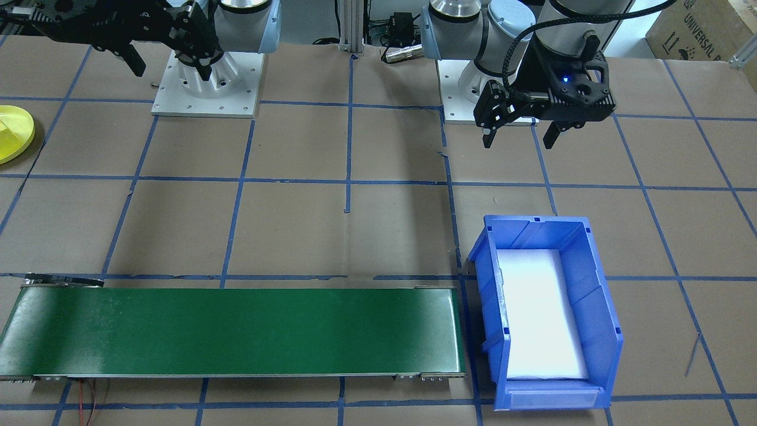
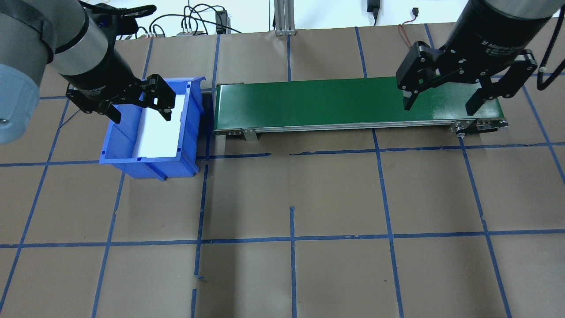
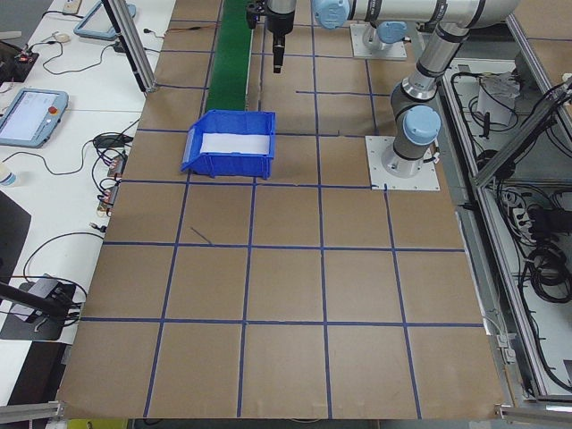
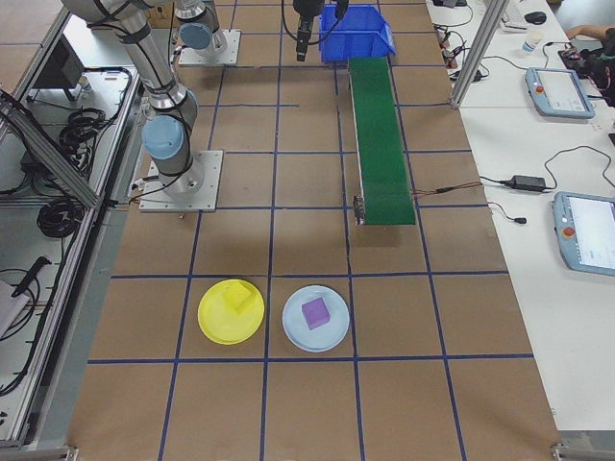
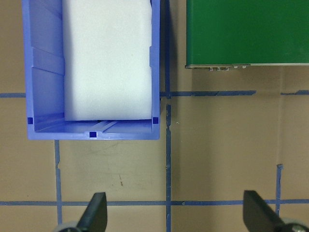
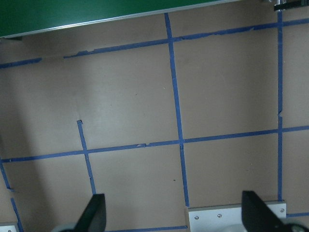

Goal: Move block left to right into plate

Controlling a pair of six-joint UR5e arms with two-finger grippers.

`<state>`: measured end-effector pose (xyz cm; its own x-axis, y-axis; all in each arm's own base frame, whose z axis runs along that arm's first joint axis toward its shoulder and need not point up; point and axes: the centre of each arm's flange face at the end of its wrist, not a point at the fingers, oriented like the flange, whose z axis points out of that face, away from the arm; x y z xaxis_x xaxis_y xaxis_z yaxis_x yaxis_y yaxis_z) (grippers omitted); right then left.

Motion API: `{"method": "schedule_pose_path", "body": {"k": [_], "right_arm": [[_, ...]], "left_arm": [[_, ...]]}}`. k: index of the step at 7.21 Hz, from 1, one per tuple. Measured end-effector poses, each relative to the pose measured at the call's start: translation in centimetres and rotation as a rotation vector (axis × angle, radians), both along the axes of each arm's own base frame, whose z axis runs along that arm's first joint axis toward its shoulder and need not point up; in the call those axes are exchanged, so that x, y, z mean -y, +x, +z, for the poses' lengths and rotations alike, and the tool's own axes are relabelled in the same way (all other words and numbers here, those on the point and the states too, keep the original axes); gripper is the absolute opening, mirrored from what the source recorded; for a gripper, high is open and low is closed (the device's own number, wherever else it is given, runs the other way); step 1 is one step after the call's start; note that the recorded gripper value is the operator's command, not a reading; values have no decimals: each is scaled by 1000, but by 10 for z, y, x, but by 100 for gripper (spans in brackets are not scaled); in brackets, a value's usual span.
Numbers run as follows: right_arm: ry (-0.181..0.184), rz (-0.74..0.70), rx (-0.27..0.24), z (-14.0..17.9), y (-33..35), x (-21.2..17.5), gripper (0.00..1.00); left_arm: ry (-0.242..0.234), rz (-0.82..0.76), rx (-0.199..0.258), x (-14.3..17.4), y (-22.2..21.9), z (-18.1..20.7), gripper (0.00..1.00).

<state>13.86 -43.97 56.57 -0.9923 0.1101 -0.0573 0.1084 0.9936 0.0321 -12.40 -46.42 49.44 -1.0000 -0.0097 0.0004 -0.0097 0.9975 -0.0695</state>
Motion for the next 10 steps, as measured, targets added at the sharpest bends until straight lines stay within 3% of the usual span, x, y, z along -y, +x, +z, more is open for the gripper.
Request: {"method": "schedule_pose_path", "body": {"k": [1,2,4,10], "right_arm": [[-87,2,0,2,4,11,100],[-147,6,1,-9,6,27,100],[-157,14,-4,-35,7,42,100],[-135,19,-26,-50,7,43,100]], "left_arm": [[1,0,0,0,0,0,100],[1,0,-1,0,0,-1,100],[0,0,-2,0,0,-1,100],[0,0,-2,0,0,-1,100]]}}
